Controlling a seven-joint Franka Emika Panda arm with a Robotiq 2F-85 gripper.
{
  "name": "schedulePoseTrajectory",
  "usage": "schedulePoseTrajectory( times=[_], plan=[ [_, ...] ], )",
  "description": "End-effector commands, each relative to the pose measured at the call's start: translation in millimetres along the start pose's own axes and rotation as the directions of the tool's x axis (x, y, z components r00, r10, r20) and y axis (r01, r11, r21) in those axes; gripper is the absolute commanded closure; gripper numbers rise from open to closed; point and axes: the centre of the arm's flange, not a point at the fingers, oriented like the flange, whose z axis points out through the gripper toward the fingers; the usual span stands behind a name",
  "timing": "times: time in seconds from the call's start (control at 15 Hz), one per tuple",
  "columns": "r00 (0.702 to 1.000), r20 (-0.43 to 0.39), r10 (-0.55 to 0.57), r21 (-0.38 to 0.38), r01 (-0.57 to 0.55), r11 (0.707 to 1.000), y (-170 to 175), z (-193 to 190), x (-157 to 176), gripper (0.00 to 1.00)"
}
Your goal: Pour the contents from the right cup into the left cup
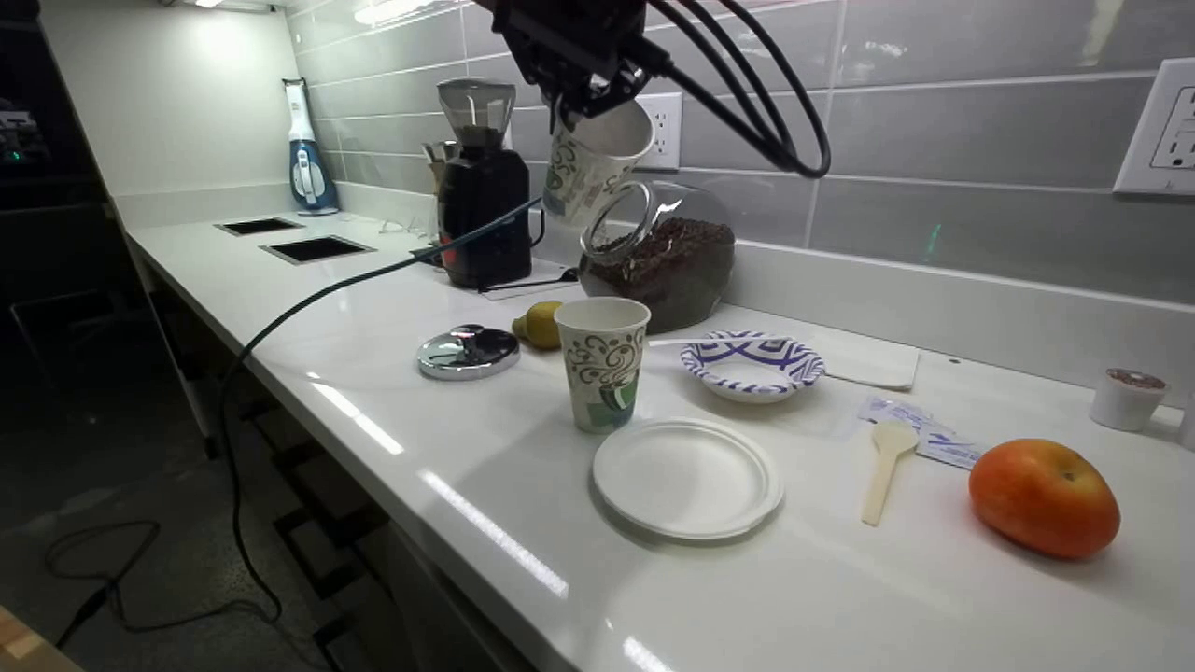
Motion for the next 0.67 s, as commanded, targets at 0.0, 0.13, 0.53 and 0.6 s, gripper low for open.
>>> schedulePoseTrajectory(
  times=[0.0,0.13,0.53,0.6],
  plan=[
    [0.998,-0.031,0.050,0.096,-0.046,0.994,8.4,0.6,-17.2,0.99],
    [0.997,-0.036,0.067,0.139,-0.061,0.988,11.6,4.3,-23.6,0.99],
    [0.997,-0.018,0.069,0.136,-0.066,0.989,12.1,5.8,-26.8,0.97],
    [0.997,-0.018,0.069,0.136,-0.066,0.989,12.0,5.8,-26.7,0.97]
  ],
)
